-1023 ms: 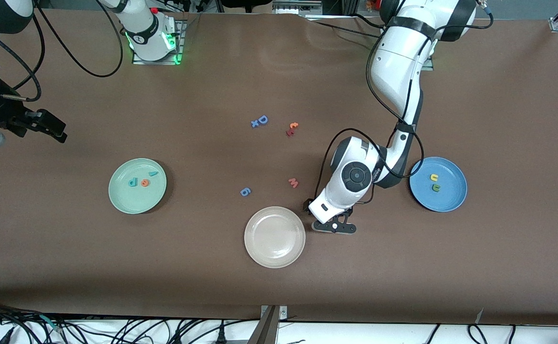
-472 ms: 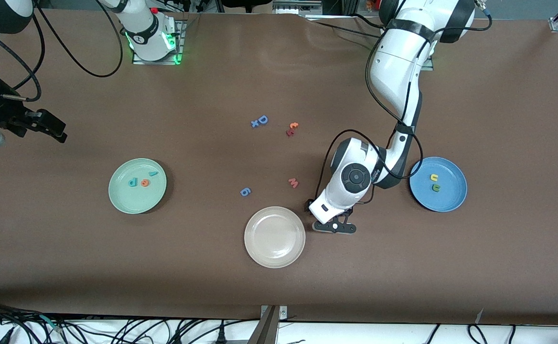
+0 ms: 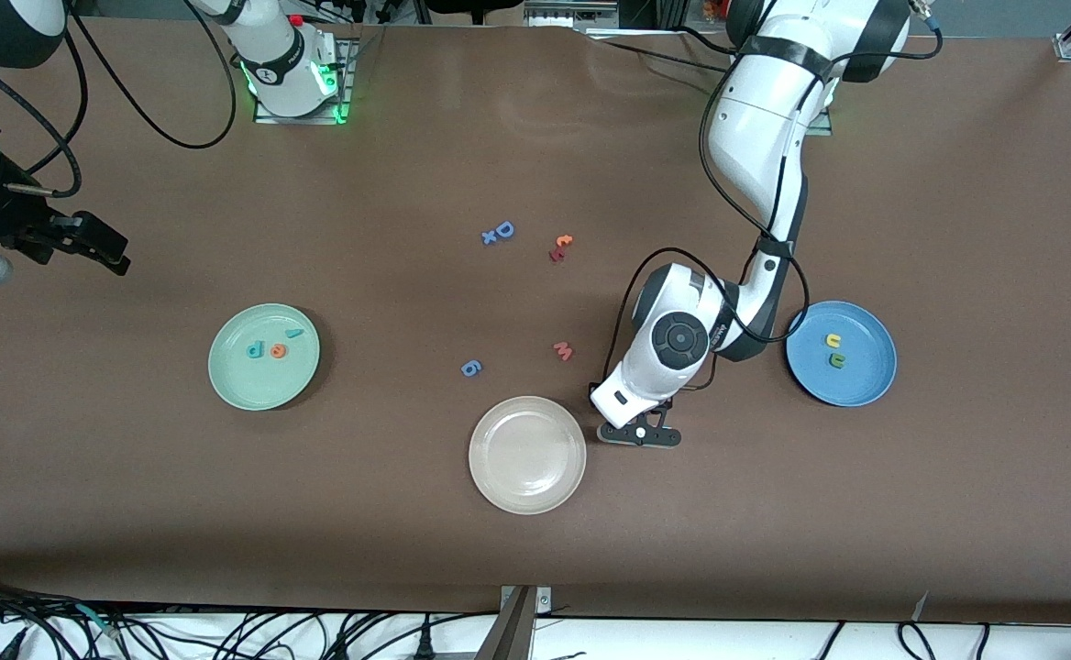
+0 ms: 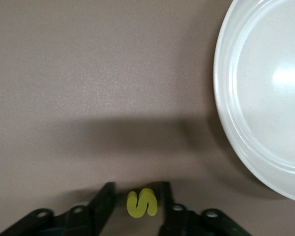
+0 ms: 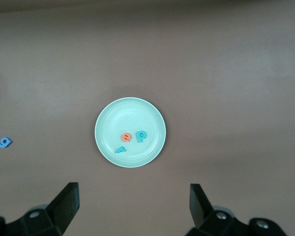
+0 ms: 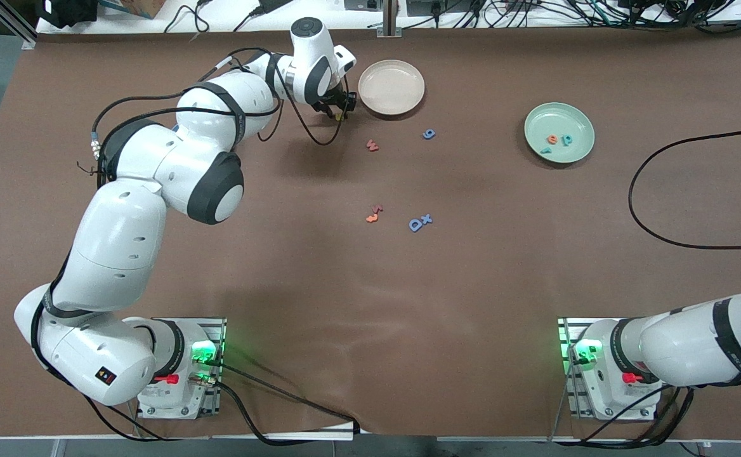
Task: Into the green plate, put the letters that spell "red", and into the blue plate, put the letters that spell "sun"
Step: 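Lower the left gripper and grasp the yellow s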
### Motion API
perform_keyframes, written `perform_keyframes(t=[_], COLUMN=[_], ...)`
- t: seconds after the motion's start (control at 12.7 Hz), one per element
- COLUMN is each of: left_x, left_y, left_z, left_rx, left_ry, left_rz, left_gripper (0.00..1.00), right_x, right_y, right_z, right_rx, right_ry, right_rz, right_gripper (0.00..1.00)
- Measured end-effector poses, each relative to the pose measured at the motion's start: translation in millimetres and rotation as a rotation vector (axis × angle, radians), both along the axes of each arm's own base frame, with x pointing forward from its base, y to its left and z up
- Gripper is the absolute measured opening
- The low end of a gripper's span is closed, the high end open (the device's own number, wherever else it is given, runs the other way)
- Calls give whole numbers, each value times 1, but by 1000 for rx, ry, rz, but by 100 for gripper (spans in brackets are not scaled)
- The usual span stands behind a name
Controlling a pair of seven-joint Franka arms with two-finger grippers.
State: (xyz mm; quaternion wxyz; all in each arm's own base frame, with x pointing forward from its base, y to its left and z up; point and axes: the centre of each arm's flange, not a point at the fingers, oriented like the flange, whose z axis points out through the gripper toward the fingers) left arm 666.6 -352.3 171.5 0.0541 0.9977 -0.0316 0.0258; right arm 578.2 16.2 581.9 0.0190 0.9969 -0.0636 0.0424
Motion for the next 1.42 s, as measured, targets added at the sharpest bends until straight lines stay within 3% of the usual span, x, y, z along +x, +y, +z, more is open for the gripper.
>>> perform_keyframes(t=[0.63, 0.71, 1.42], left_x=[-3, -5, -7], left_y=[-7, -9, -12], left_z=[0, 0, 0], left_rx=[0, 0, 2], left_ry=[0, 1, 2], left_rz=[-7, -10, -15], left_gripper=[42, 37, 31], right_x=[0, 0, 1], right_y=[0, 0, 0], right_z=[-1, -1, -3], right_rx=[0, 0, -1], right_ry=[1, 1, 5], right_rz=[0, 0, 0], right_gripper=[100, 100, 100])
